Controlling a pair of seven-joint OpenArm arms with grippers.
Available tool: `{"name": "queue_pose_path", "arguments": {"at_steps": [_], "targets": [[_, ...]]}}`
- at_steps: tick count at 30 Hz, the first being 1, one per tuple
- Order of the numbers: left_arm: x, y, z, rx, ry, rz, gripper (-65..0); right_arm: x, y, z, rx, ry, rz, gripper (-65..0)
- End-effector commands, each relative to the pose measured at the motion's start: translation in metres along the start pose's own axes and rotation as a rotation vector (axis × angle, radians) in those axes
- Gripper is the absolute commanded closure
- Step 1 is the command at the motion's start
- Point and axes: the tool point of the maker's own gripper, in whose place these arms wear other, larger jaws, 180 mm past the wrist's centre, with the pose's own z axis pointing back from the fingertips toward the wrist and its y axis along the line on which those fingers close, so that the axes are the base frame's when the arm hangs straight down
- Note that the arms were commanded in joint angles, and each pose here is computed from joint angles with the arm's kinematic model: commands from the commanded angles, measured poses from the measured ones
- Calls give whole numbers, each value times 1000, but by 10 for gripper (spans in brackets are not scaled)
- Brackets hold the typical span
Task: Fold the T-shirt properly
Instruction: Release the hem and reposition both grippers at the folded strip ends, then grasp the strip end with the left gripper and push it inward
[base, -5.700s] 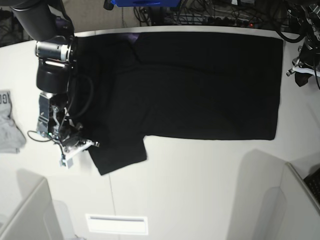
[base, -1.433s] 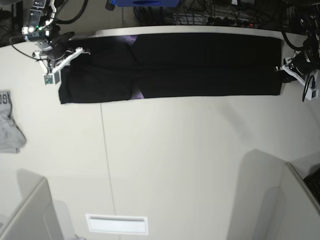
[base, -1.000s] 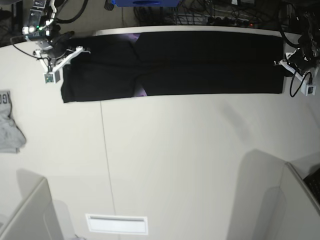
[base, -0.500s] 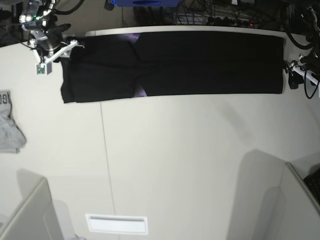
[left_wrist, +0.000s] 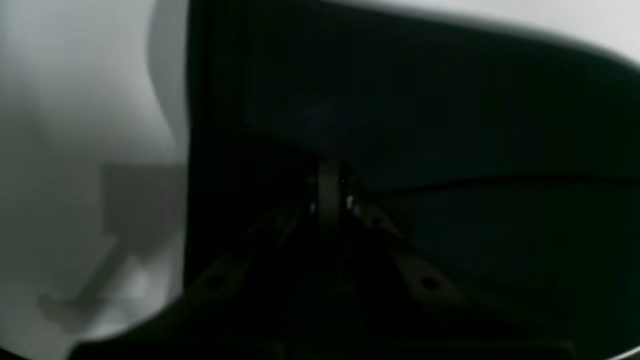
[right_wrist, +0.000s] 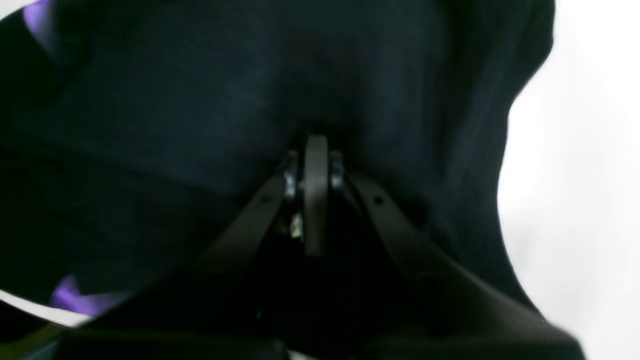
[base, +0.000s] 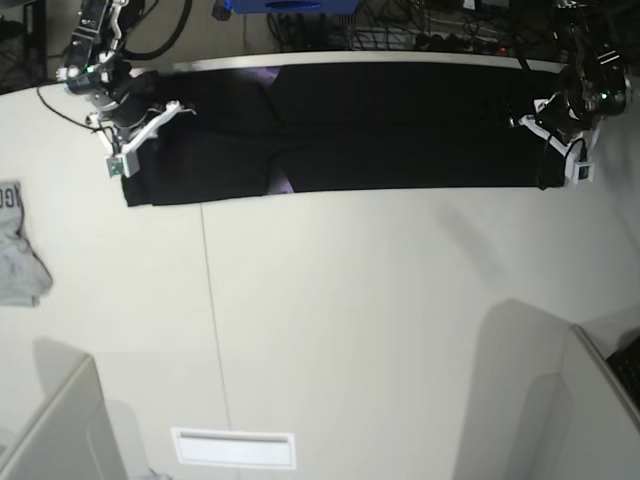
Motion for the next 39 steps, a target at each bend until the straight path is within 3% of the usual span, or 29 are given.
{"name": "queue_pose_path", "arguments": {"at_steps": [1,7,13,19,25,31,35,36,39], "targets": [[-1,4,-3,18,20,-23,0,8,-7,-1,-10,-24,3,0],[7,-10,-33,-11,61,-14,0,0,-30,-30,-61,57,8,0],[36,-33,-36,-55,-1,0,0,25,-36,-43,-88,1,31,0],[61,-34,-8,-37,-109,-45,0,52,-33,-29,-104,-78,71,0],[92,10,43,74,-301,67,0,80,-15,-4,-104,-184,113,0],[86,37,61,124,-329,61,0,89,6,19,-101,-254,123,0],[71,40,65,49,-332,-41,0,80,8,24,-101,-240,132,0],[66,41,64,19,-331,-42,-84,79,9,24,-99,-238,133,0],[55,43,58,-85,-354,32,-438,78,8,23,-99,-234,131,0]]}}
